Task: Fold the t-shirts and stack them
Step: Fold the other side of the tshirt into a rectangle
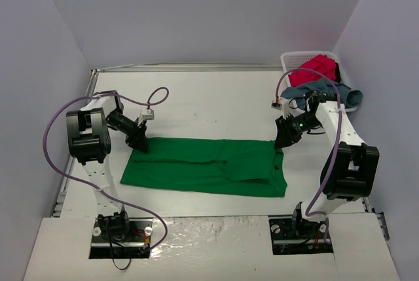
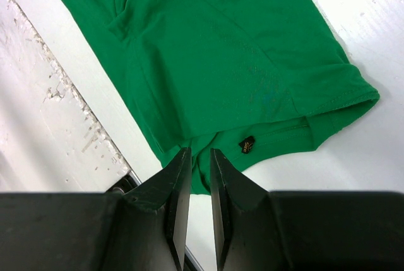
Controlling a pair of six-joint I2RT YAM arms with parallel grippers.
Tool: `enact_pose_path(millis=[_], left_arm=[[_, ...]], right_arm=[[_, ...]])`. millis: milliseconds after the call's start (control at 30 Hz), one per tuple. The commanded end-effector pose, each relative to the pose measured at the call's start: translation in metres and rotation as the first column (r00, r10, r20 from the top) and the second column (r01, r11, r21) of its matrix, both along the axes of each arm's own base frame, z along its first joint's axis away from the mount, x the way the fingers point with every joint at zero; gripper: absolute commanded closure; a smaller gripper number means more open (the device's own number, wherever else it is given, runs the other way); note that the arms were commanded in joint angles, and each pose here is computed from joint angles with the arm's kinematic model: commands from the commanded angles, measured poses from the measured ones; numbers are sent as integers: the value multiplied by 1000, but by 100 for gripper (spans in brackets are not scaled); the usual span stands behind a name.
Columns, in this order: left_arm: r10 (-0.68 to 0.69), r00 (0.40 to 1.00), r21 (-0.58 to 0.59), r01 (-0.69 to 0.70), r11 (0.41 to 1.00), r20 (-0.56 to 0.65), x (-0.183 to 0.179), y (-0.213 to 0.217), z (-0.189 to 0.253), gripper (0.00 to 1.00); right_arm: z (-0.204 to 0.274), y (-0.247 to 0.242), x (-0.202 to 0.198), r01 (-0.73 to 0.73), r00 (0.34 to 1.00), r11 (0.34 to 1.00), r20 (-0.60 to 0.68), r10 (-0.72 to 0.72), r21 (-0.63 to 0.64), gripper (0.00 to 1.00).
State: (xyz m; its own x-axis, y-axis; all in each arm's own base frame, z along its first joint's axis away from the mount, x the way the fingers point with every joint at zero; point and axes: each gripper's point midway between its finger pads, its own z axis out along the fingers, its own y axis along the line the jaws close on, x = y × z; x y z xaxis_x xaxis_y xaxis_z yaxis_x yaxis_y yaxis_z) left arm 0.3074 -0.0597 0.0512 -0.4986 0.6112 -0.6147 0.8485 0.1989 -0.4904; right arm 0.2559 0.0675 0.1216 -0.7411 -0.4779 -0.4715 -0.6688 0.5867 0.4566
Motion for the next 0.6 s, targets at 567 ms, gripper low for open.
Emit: enact_pose_path(millis=[567], left_arm=[[-58,961,-33,51,998,-272,-64,-11,34,72]], right_arm=[[-1,-1,-10,2,999,1000,-40,-2,-1,85]])
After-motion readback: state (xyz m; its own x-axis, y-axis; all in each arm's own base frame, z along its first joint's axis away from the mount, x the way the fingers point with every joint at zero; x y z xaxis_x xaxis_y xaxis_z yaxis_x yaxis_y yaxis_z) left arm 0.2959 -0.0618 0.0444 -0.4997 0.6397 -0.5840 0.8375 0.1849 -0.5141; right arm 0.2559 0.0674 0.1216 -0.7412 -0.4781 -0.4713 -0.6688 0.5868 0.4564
